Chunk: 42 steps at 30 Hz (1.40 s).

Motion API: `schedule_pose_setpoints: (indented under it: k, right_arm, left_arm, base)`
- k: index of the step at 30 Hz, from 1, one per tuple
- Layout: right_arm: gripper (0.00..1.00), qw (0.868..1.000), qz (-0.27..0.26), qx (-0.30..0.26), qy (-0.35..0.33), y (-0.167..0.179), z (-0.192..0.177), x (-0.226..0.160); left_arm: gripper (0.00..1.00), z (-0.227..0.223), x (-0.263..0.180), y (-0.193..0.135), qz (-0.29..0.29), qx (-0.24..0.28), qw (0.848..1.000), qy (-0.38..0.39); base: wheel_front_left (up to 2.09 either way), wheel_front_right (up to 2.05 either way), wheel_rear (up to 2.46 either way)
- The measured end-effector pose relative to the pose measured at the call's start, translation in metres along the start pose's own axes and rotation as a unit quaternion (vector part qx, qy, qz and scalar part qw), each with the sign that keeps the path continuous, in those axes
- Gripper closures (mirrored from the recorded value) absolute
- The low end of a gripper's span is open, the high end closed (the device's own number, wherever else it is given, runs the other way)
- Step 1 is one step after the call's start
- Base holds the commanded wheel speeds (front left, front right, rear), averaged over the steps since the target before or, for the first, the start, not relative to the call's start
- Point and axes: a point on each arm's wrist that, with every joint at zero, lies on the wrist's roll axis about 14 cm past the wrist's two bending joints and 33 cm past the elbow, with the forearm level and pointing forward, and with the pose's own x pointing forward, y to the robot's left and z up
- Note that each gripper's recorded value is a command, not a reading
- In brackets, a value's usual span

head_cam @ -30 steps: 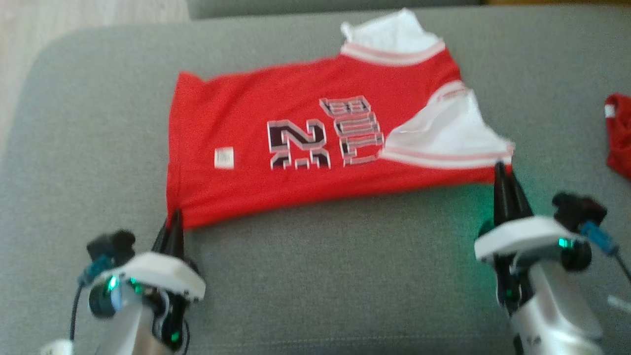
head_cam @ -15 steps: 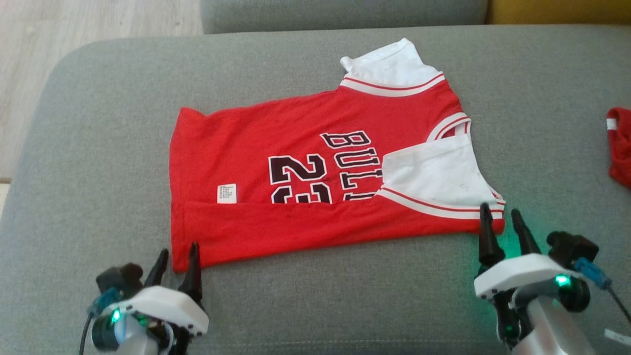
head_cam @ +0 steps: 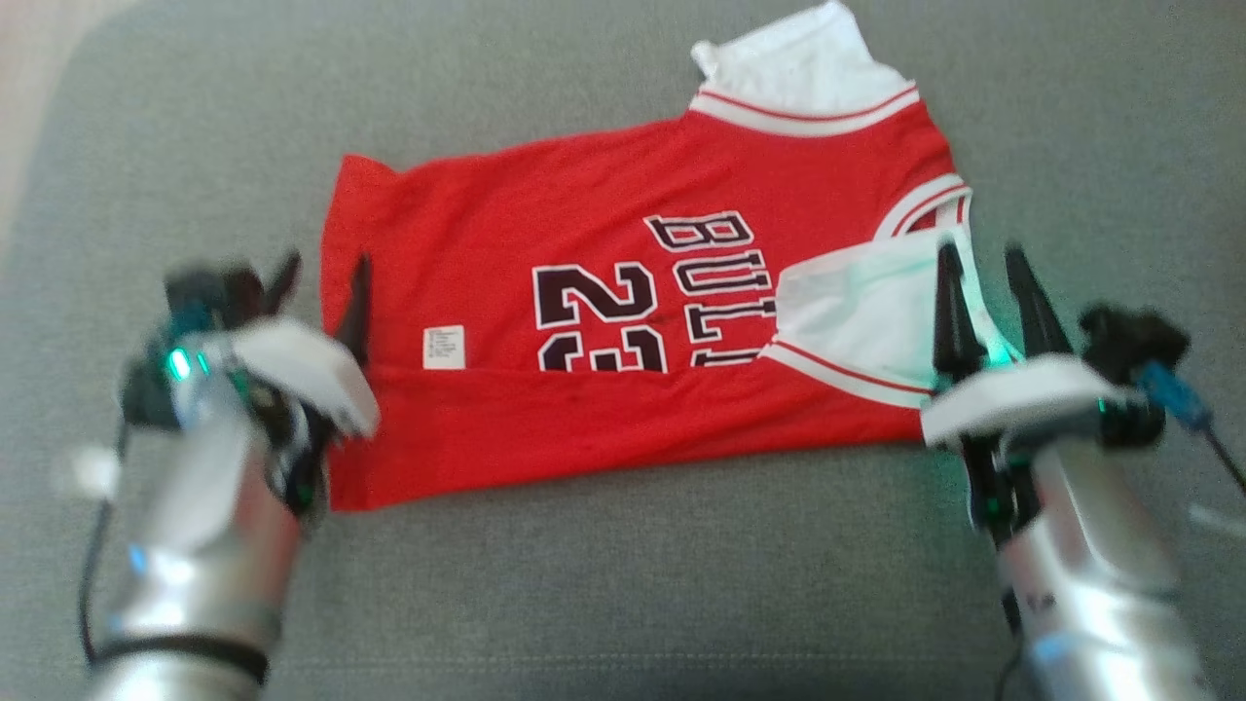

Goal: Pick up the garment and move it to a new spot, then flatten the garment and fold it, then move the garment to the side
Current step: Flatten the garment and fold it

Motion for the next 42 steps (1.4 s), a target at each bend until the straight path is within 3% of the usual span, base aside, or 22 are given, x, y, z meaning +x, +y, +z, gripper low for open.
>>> schedule_pose_setpoints:
  k: [5,14,26,27,29,35,42]
  right_arm:
    - [0.0,1.0,0.019,-0.01,-0.016,0.009,0.015,0.027]
    - [0.0,1.0,0.022,-0.013,0.007,0.003,-0.003,0.042]
    - [0.0,1.0,0.023,-0.013,0.012,-0.001,-0.011,0.058]
    - [0.0,1.0,0.025,-0.014,0.011,0.0,-0.01,0.061]
    - [0.0,0.999,0.033,-0.025,0.006,0.003,-0.006,0.071]
    - [0.0,0.997,0.044,-0.057,-0.009,0.009,0.014,0.107]
    - [0.0,0.994,0.049,-0.089,0.037,0.016,0.024,0.16]
  left_arm:
    - [0.0,0.013,0.034,0.006,-0.013,0.028,0.999,0.03]
    - [0.0,-0.004,0.067,0.015,-0.033,0.062,0.992,0.108]
    - [0.0,-0.025,0.086,0.023,-0.047,0.074,0.983,0.159]
    - [0.22,-0.025,0.088,0.023,-0.048,0.074,0.983,0.159]
    - [1.0,-0.024,0.093,0.022,-0.052,0.076,0.983,0.16]
    - [1.0,-0.027,0.098,0.017,-0.065,0.07,0.983,0.159]
    - [1.0,-0.023,0.099,0.017,-0.073,0.067,0.986,0.134]
  base:
    - [0.0,0.0,0.0]
    - [0.0,0.0,0.0]
    - [0.0,0.0,0.0]
    - [0.0,0.0,0.0]
    - [0.0,0.0,0.0]
    - [0.0,0.0,0.0]
    - [0.0,0.0,0.0]
